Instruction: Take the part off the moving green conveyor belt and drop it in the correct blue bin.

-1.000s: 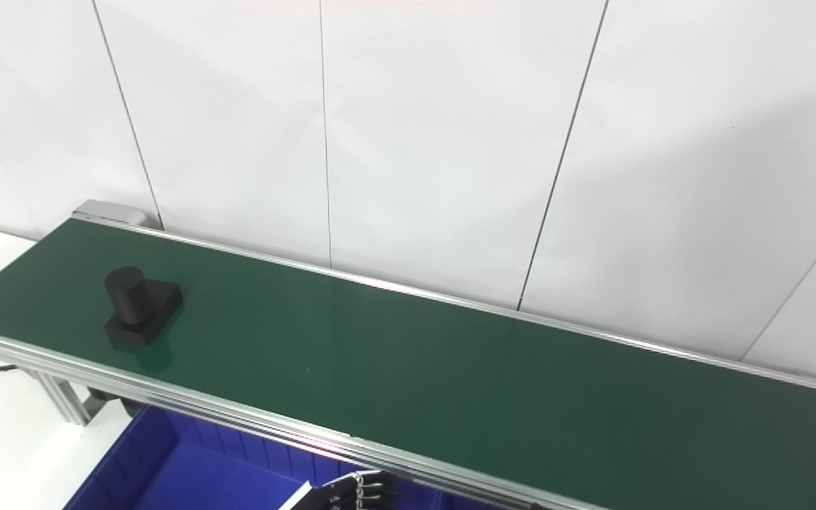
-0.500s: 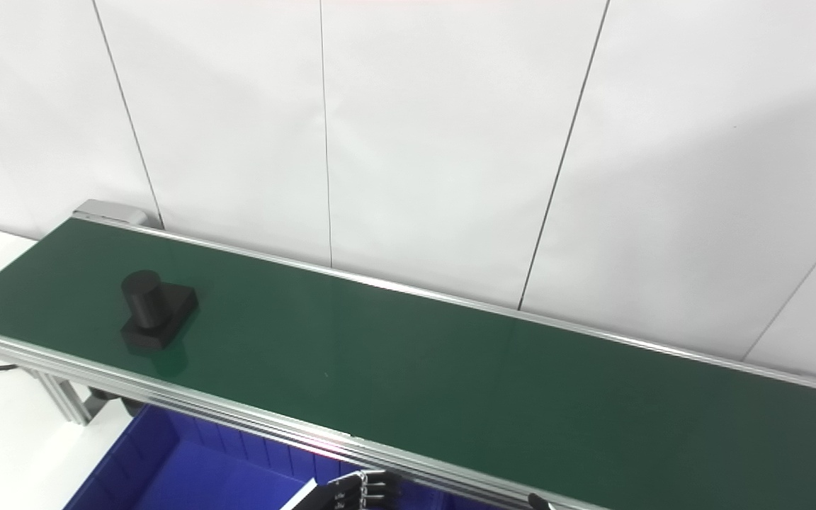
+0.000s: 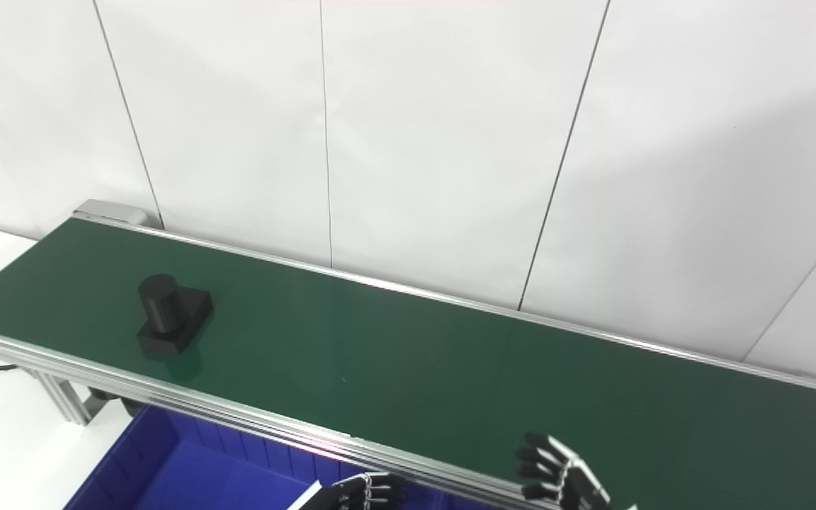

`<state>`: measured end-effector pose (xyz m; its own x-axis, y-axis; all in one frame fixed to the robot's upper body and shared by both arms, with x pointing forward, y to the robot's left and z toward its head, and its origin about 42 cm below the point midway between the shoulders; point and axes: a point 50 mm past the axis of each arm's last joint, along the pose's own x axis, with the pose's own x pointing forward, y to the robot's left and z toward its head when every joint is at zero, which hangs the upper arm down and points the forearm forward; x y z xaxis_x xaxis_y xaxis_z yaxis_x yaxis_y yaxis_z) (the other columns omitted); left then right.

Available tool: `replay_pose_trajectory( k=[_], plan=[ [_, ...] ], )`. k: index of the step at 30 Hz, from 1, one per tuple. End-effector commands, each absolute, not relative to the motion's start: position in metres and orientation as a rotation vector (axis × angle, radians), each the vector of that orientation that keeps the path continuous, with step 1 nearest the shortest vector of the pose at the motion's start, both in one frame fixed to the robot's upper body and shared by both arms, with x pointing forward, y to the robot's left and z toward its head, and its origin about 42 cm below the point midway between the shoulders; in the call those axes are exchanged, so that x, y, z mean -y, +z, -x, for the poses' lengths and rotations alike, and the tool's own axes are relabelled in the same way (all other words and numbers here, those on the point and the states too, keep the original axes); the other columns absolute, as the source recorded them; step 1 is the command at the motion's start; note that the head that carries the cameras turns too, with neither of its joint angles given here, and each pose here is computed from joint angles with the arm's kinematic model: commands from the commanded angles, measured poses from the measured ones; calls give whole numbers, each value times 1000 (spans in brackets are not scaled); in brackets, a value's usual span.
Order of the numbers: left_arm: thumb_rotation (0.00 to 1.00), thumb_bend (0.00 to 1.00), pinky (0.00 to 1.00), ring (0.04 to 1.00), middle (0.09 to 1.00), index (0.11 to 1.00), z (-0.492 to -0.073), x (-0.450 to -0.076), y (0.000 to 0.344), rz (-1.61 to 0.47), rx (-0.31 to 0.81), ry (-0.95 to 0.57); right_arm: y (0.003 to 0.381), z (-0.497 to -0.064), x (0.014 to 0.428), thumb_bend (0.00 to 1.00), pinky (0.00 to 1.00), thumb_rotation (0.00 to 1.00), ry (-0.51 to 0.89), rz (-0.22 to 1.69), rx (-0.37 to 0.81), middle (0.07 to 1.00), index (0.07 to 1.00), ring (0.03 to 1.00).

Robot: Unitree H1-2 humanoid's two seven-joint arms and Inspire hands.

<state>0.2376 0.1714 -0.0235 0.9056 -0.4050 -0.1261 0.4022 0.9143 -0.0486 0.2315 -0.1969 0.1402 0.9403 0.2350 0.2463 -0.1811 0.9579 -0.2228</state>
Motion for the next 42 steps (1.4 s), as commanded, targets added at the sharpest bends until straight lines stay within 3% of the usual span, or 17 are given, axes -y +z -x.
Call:
replay_pose_trajectory(
  k=[1, 3, 11, 18, 21, 34, 42],
  plan=[
    [268, 984, 655, 741, 773, 793, -251, -168, -12, 11, -58, -420, 169, -239, 195, 597, 542, 300, 216, 207, 361, 688, 733, 676],
    [266, 981, 653, 741, 777, 798, -252, -168, -12, 13, -59, -422, 182, -243, 196, 609, 530, 343, 223, 230, 388, 698, 732, 664],
    [275, 985, 646, 736, 770, 797, -255, -168, -14, 12, -68, -421, 223, -276, 190, 668, 495, 341, 257, 263, 490, 675, 693, 623],
    [272, 991, 663, 738, 772, 793, -256, -170, -15, 16, -71, -413, 248, -303, 175, 640, 501, 200, 275, 298, 515, 668, 690, 620],
    [259, 985, 659, 736, 774, 799, -257, -171, -15, 18, -71, -413, 250, -311, 169, 622, 547, 128, 284, 310, 506, 694, 710, 666],
    [252, 986, 646, 722, 766, 799, -260, -175, -15, 9, -76, -416, 228, -366, 156, 627, 725, 277, 369, 415, 436, 790, 827, 786],
    [239, 979, 652, 723, 762, 800, -261, -176, -16, 12, -79, -419, 218, -383, 145, 632, 751, 269, 394, 426, 412, 805, 848, 807]
  ],
)
